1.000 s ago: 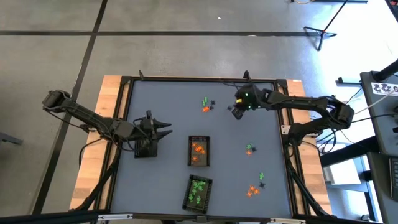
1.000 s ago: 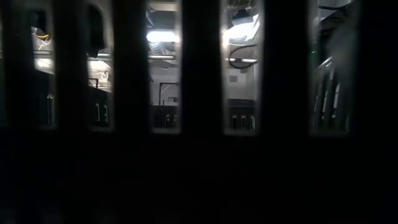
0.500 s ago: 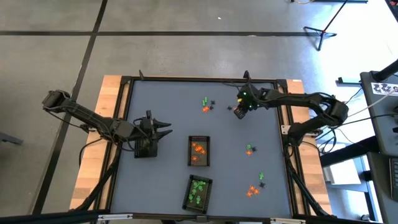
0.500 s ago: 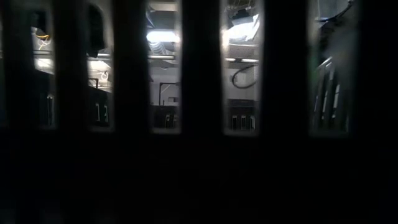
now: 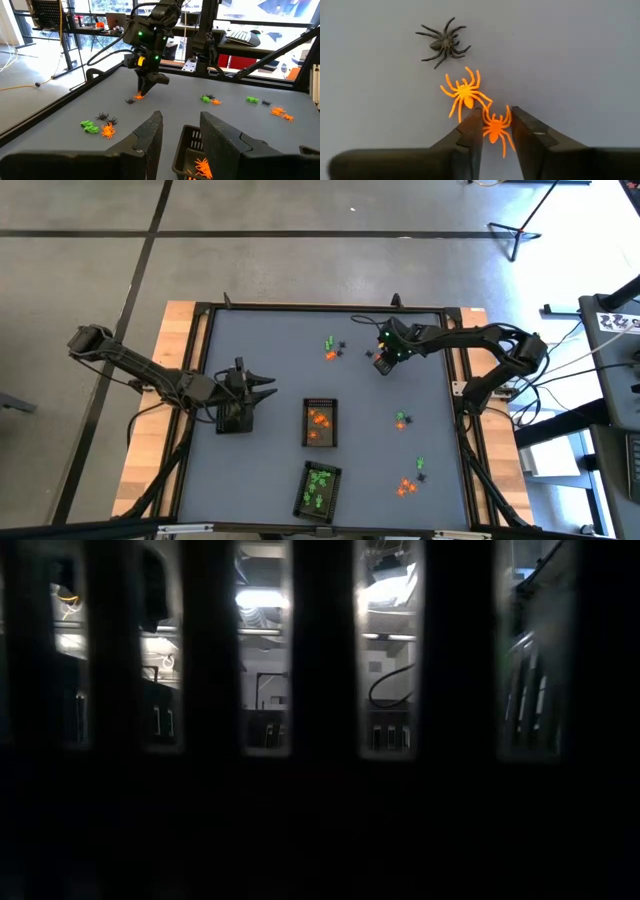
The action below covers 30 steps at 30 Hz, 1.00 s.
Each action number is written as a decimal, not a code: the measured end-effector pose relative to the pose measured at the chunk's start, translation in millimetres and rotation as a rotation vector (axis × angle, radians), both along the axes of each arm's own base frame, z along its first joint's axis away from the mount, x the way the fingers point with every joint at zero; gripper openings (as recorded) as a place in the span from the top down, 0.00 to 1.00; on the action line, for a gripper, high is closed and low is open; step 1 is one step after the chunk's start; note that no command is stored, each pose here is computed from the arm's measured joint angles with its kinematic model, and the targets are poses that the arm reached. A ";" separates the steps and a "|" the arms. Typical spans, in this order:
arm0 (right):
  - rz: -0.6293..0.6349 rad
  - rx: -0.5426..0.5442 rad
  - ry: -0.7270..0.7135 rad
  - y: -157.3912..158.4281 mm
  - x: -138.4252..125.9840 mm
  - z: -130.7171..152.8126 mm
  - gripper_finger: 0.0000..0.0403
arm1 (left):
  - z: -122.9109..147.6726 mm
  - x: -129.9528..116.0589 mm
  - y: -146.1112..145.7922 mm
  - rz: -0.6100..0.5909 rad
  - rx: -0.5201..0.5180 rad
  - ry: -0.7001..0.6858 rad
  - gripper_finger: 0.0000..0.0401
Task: Sort Halloween decoration
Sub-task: Put the orange spider toy into the top right black basket
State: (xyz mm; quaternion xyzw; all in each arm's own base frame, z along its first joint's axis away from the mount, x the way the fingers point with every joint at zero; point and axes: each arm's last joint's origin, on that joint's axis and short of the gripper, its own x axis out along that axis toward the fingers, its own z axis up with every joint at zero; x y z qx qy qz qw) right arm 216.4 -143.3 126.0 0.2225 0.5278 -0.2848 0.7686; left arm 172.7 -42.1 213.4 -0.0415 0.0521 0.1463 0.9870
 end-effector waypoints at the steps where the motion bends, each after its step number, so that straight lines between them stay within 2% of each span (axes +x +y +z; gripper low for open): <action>1: 0.000 0.000 0.000 -0.1 0.2 0.1 0.78 | 0.0 0.0 0.0 0.000 0.000 0.000 0.69; 7: 0.013 0.007 -0.016 0.7 -0.1 2.7 0.92 | -0.1 0.0 0.0 0.000 -0.004 0.000 0.69; 12: 0.023 0.008 -0.056 3.5 -3.0 13.1 0.99 | -0.1 0.0 0.0 0.000 -0.004 0.000 0.69; 16: 0.040 0.002 -0.126 5.8 -4.3 26.9 1.00 | -0.2 0.0 0.0 0.000 -0.006 0.000 0.69; 21: 0.071 0.058 -0.234 12.0 -1.7 38.5 1.00 | -0.2 0.0 0.0 0.000 -0.007 0.000 0.69; 30: 0.284 0.084 -0.477 52.5 35.6 54.3 1.00 | -0.1 0.0 -0.1 0.001 -0.020 -0.005 0.69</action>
